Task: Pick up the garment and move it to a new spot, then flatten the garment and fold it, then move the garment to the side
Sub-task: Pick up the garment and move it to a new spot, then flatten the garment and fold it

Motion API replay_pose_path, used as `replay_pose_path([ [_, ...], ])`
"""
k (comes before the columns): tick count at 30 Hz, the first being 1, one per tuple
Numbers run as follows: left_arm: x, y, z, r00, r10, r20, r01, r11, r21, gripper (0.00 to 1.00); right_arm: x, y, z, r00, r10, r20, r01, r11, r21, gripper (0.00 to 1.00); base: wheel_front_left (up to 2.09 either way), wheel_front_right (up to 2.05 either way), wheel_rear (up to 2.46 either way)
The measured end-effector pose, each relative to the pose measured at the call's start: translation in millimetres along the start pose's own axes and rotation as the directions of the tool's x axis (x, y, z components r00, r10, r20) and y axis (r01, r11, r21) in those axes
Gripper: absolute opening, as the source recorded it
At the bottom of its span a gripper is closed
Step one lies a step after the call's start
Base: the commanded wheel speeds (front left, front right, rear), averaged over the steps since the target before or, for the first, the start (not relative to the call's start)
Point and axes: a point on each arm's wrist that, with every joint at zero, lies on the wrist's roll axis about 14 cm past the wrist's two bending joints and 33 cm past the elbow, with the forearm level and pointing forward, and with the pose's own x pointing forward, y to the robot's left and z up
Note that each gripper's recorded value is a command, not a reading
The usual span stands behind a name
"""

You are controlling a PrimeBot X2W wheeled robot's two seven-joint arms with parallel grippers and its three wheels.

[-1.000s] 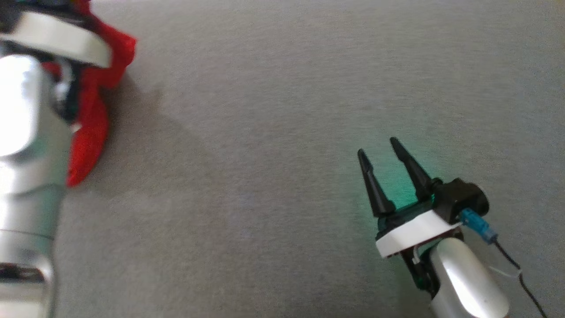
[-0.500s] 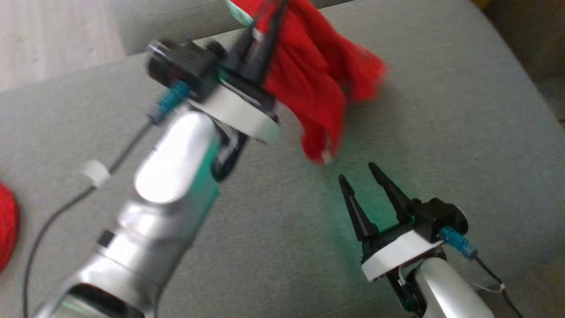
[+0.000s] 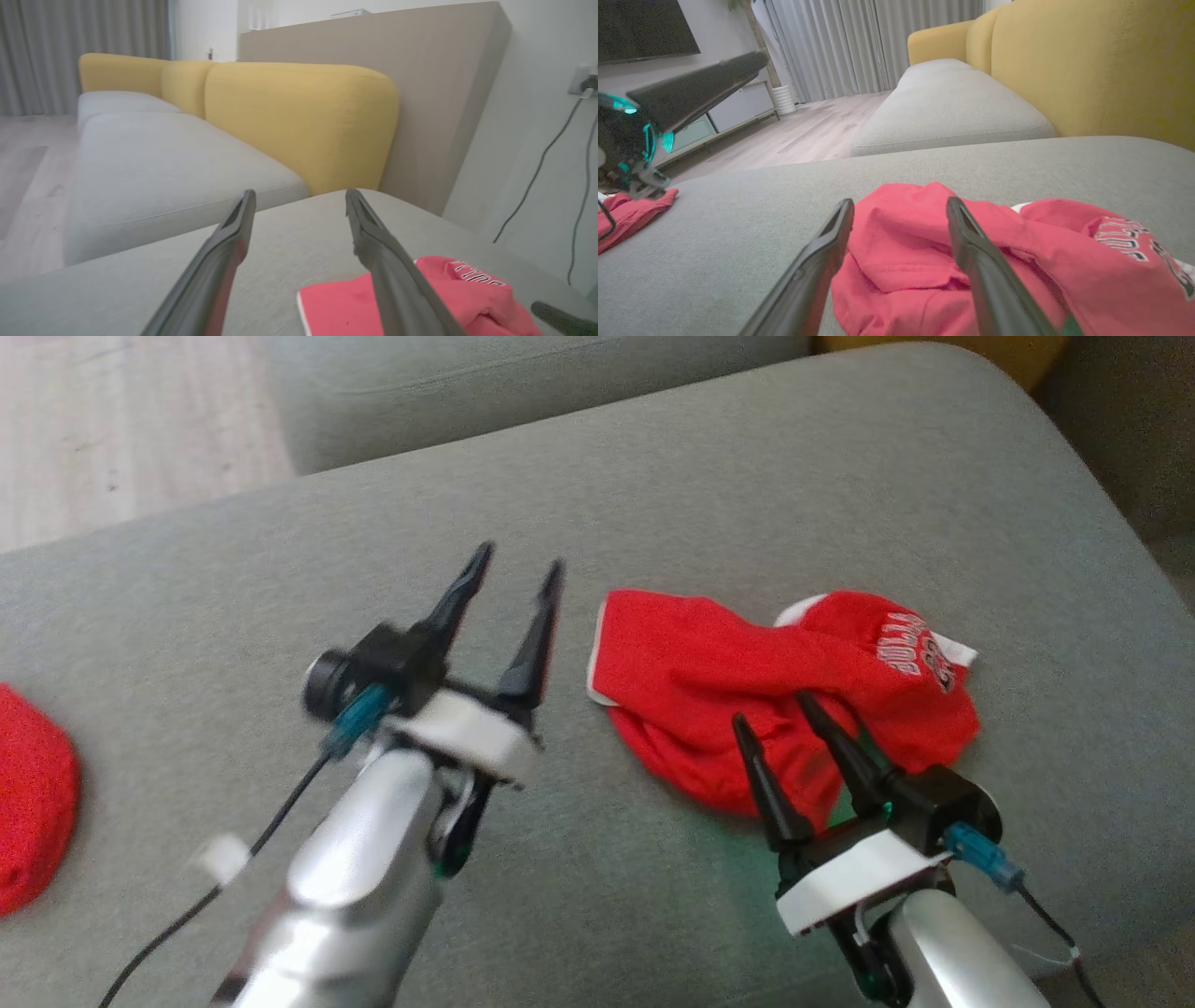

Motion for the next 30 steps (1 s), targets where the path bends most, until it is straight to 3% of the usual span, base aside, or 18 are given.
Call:
replay_pose_path([
  [6, -72, 65, -20, 0.965, 0.261, -0.024, -0.261, 0.965, 0.017, 1.00, 11, 12, 2, 0.999, 0.044, 0.008, -0.044, 0.999, 0.003, 1.00, 0.00, 0.00, 0.00],
  [14, -179, 108, -36, 0.841, 0.540, -0.035, -0.541, 0.841, -0.011, 1.00, 12, 25, -7, 0.997, 0.079, -0.015, -0.079, 0.997, 0.000, 1.00, 0.00, 0.00, 0.00],
  [19, -222, 110, -40, 0.784, 0.620, -0.030, -0.621, 0.783, -0.035, 1.00, 11, 29, -10, 0.996, 0.090, -0.023, -0.090, 0.996, -0.004, 1.00, 0.00, 0.00, 0.00],
  [22, -237, 105, -50, 0.769, 0.637, -0.056, -0.639, 0.768, -0.042, 1.00, 12, 31, -9, 0.995, 0.095, -0.022, -0.096, 0.995, -0.005, 1.00, 0.00, 0.00, 0.00],
  [30, -240, 103, -57, 0.774, 0.629, -0.077, -0.633, 0.773, -0.049, 1.00, 10, 25, -21, 0.995, 0.079, -0.061, -0.080, 0.997, -0.014, 1.00, 0.00, 0.00, 0.00],
])
